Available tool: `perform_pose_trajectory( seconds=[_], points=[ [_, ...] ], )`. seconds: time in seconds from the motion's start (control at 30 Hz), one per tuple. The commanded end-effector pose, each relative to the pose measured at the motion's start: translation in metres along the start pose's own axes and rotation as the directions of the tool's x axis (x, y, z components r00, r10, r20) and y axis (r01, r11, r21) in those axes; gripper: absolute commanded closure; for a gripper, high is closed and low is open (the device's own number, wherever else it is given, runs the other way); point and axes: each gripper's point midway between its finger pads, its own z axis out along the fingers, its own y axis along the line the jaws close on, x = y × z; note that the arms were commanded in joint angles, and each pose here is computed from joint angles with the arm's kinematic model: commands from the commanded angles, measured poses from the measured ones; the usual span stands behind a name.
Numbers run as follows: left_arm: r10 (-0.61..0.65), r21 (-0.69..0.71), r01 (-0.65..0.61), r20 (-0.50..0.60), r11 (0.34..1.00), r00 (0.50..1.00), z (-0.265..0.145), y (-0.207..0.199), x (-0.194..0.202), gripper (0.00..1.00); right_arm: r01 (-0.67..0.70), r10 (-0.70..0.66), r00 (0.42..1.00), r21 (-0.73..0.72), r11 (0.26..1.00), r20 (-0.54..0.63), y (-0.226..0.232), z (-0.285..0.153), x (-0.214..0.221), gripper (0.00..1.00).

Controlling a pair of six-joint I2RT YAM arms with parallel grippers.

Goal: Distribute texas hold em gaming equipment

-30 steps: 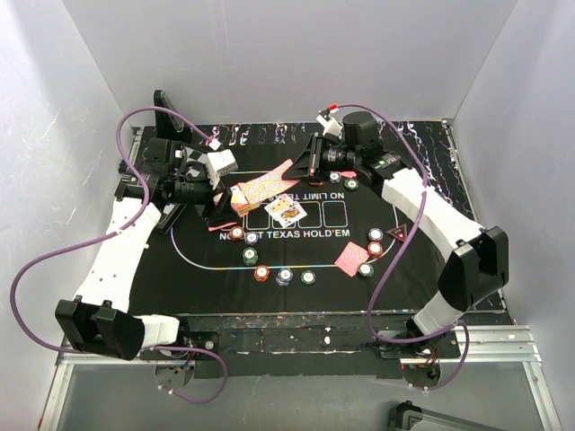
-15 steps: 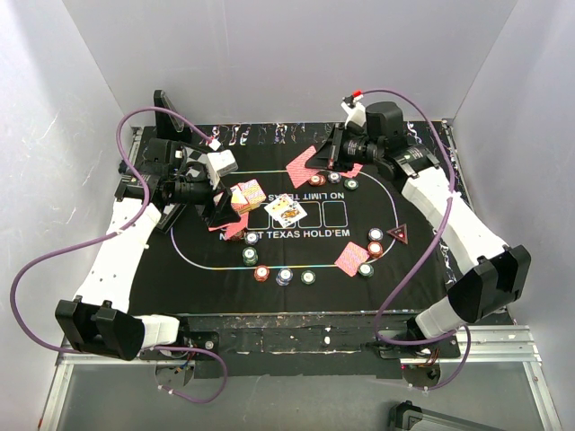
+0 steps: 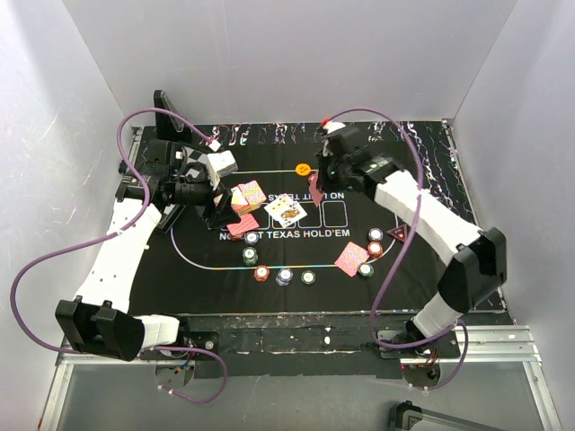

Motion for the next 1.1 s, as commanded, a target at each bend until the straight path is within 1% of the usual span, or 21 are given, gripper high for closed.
perform_pose_trajectory(
  seconds=[0.0,0.07,0.13,0.2,0.23,0.27,0.37,0.6,0.67,0.8,0.87,1.0,1.07],
  points=[
    [0.035,0.004,-0.035,0.06,0.999,0.998,-0.011,-0.013,-0.018,1.0,0.282,-0.289,0.957,0.354,0.892,-0.034,-0.036,0.024,0.004,0.99],
    [0.025,-0.002,-0.025,0.061,1.0,0.998,-0.013,-0.014,-0.021,1.0,0.386,-0.399,0.913,0.482,0.787,-0.079,-0.044,0.04,0.007,0.99],
    [0.008,-0.007,-0.007,0.058,1.0,0.998,-0.016,-0.015,-0.02,1.0,0.453,-0.464,0.876,0.549,0.703,-0.13,-0.046,0.055,0.011,0.99],
    [-0.006,-0.012,0.007,0.054,1.0,0.999,-0.019,-0.014,-0.018,1.0,0.502,-0.509,0.846,0.564,0.656,-0.16,-0.045,0.071,0.019,0.99],
    [-0.015,-0.016,0.016,0.05,1.0,0.999,-0.02,-0.013,-0.016,1.0,0.502,-0.519,0.842,0.568,0.652,-0.148,-0.042,0.08,0.022,0.99],
    [-0.018,-0.024,0.019,0.048,1.0,0.999,-0.022,-0.01,-0.015,1.0,0.533,-0.549,0.821,0.561,0.634,-0.159,-0.041,0.085,0.025,0.99],
    [-0.049,-0.033,0.05,0.049,0.998,0.998,-0.028,-0.005,-0.012,1.0,0.56,-0.585,0.797,0.548,0.621,-0.151,-0.033,0.104,0.037,0.99],
    [-0.05,-0.056,0.053,0.057,0.997,0.997,-0.037,0.0,-0.01,1.0,0.617,-0.609,0.774,0.422,0.664,-0.174,-0.009,0.146,0.093,0.99],
    [-0.047,-0.058,0.05,0.059,0.997,0.997,-0.038,0.0,-0.011,1.0,0.633,-0.613,0.765,0.401,0.662,-0.197,-0.007,0.152,0.108,0.99],
    [-0.042,-0.065,0.046,0.062,0.997,0.997,-0.04,0.0,-0.012,1.0,0.655,-0.625,0.751,0.368,0.66,-0.214,-0.003,0.157,0.124,0.98],
    [-0.043,-0.067,0.047,0.062,0.997,0.997,-0.04,0.001,-0.012,1.0,0.657,-0.625,0.75,0.35,0.668,-0.216,-0.001,0.158,0.13,0.92],
    [-0.04,-0.065,0.044,0.066,0.997,0.997,-0.04,0.001,-0.013,1.0,0.656,-0.617,0.754,0.311,0.688,-0.225,0.0,0.158,0.141,0.67],
    [-0.036,-0.07,0.041,0.071,0.997,0.997,-0.041,0.001,-0.015,1.0,0.655,-0.616,0.756,0.293,0.697,-0.223,0.002,0.156,0.144,0.6]
  ],
)
